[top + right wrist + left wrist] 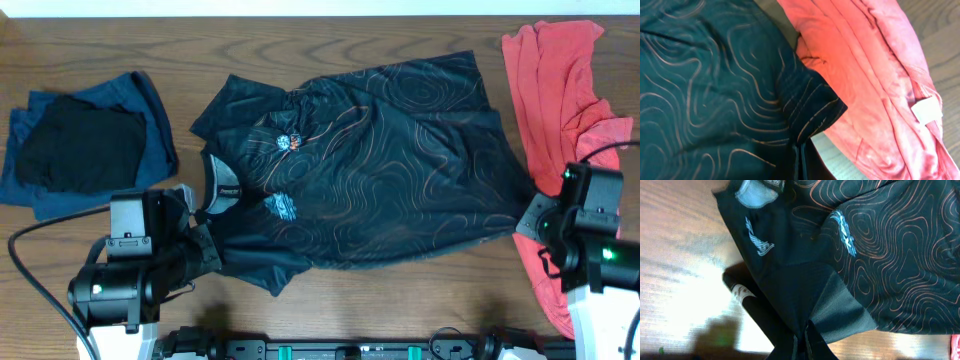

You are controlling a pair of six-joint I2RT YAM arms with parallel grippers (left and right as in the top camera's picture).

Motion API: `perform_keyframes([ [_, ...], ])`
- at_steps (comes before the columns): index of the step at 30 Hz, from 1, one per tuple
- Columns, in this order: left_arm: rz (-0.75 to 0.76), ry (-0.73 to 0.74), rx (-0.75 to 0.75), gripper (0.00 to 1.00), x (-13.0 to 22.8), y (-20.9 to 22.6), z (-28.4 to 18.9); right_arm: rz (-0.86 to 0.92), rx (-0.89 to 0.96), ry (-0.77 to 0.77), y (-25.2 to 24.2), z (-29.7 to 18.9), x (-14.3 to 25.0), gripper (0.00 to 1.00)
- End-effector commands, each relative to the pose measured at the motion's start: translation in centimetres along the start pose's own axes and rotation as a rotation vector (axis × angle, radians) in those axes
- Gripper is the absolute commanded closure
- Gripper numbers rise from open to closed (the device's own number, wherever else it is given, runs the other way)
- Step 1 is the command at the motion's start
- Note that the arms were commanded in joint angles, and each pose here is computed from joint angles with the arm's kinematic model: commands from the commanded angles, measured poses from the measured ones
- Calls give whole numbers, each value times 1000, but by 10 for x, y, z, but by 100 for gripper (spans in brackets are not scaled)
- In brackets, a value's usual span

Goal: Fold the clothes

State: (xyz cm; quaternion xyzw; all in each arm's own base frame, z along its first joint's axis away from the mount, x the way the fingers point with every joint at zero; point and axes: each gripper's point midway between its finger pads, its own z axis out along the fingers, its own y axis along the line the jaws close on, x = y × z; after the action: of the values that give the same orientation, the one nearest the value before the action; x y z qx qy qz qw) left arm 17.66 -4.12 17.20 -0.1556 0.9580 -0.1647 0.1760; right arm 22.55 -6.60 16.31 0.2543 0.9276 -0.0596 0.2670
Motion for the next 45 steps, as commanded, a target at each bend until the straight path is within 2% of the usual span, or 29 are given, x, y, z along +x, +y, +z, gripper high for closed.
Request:
perform_keyframes([
  [1, 9, 1, 1, 94, 3, 0, -6, 4, -1, -21, -5, -10, 3, 99],
  [8, -1, 19, -28, 94, 11, 6, -8, 24, 1, -32, -10, -20, 9, 99],
  [13, -67, -2, -88, 94, 7, 21, -10, 29, 35, -32, -15, -18, 8, 99],
  [17, -121, 0, -108, 94, 10, 29, -13, 98, 132, -40, -32, -19, 9, 99],
  [26, -176, -34, -109, 94, 8, 31, -31, 197, 187, -43, -43, -21, 13, 99],
  [32, -162, -37, 26, 94, 0, 7, -30, 147, 91, -64, -25, -18, 2, 99],
  [37, -158, -49, 34, 94, -12, 6, -24, 85, -9, -104, -3, -12, -17, 99],
  [45, -164, -40, 31, 94, -41, 14, 11, 56, -19, -2, 14, 30, -21, 99],
])
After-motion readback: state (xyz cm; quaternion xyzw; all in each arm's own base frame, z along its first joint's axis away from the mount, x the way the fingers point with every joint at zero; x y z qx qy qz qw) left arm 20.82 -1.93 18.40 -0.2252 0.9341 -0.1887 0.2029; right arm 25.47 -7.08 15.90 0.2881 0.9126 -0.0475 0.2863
